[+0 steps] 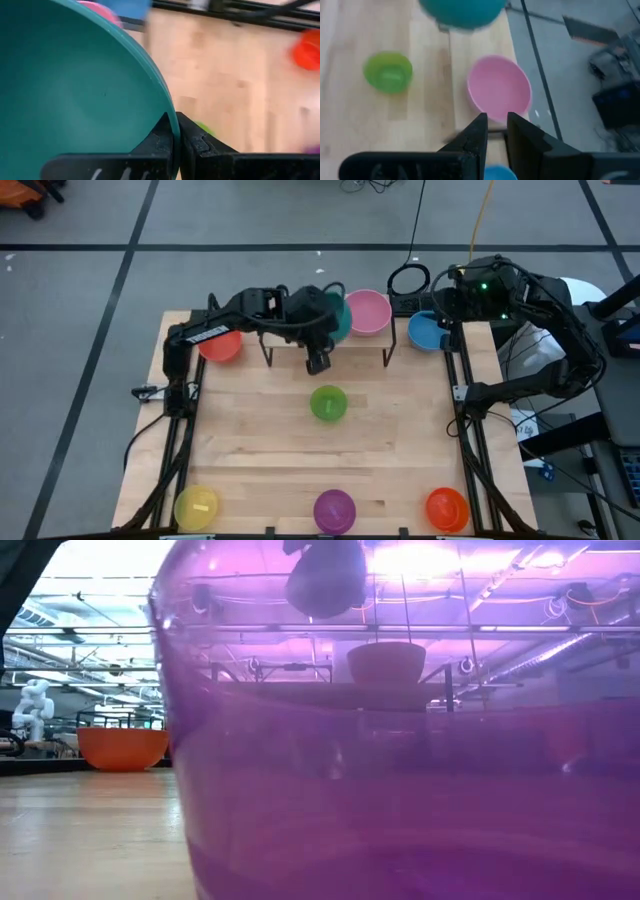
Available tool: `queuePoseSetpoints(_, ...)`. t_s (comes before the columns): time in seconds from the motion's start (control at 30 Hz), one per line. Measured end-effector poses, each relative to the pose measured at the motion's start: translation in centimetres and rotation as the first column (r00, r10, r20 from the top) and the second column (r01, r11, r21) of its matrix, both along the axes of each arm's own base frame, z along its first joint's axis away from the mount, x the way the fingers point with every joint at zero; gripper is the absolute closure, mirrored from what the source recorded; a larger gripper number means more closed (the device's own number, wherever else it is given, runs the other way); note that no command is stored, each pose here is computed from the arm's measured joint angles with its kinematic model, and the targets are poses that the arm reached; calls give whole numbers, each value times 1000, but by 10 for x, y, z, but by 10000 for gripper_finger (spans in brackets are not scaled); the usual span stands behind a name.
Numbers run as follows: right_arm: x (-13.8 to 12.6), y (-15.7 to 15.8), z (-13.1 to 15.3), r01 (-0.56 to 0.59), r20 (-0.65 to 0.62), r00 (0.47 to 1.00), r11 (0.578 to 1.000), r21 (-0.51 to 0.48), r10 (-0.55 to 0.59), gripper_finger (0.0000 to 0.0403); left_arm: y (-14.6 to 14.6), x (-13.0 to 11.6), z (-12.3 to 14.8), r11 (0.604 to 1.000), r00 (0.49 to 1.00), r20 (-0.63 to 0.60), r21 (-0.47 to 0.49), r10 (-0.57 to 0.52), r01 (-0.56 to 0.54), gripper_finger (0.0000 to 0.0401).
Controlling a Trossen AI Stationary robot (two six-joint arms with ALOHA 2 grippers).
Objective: Place and stack bowls onto a shelf
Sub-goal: Stack the dark green bowl on top of the pink bowl on the shelf
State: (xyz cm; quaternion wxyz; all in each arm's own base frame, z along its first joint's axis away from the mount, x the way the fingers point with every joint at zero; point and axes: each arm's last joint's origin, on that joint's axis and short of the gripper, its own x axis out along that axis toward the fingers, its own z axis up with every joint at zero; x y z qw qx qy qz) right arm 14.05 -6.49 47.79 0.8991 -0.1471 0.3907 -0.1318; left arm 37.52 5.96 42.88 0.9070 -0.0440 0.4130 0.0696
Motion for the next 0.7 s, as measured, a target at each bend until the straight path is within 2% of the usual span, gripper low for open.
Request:
queuePoseSetpoints(0.13,12,-2,-8,-96,38,995,995,40,94,337,-5,-1,-1,994,994,-12,-35,-105,104,397)
queuePoseSetpoints(0.23,26,-7,-22,-136,45,990,990,28,135,337,-9,-1,-1,987,989,-8,-61,-147,147,397)
queuePoseSetpoints(0.5,65,-23,-60,-211,100,969,968,-135,225,337,-24,0,-1,952,962,18,-140,-273,273,397)
queuePoseSetpoints(0.7,79,-23,-72,-235,153,952,953,-193,266,337,-38,-3,-8,928,948,-44,-221,-317,300,397)
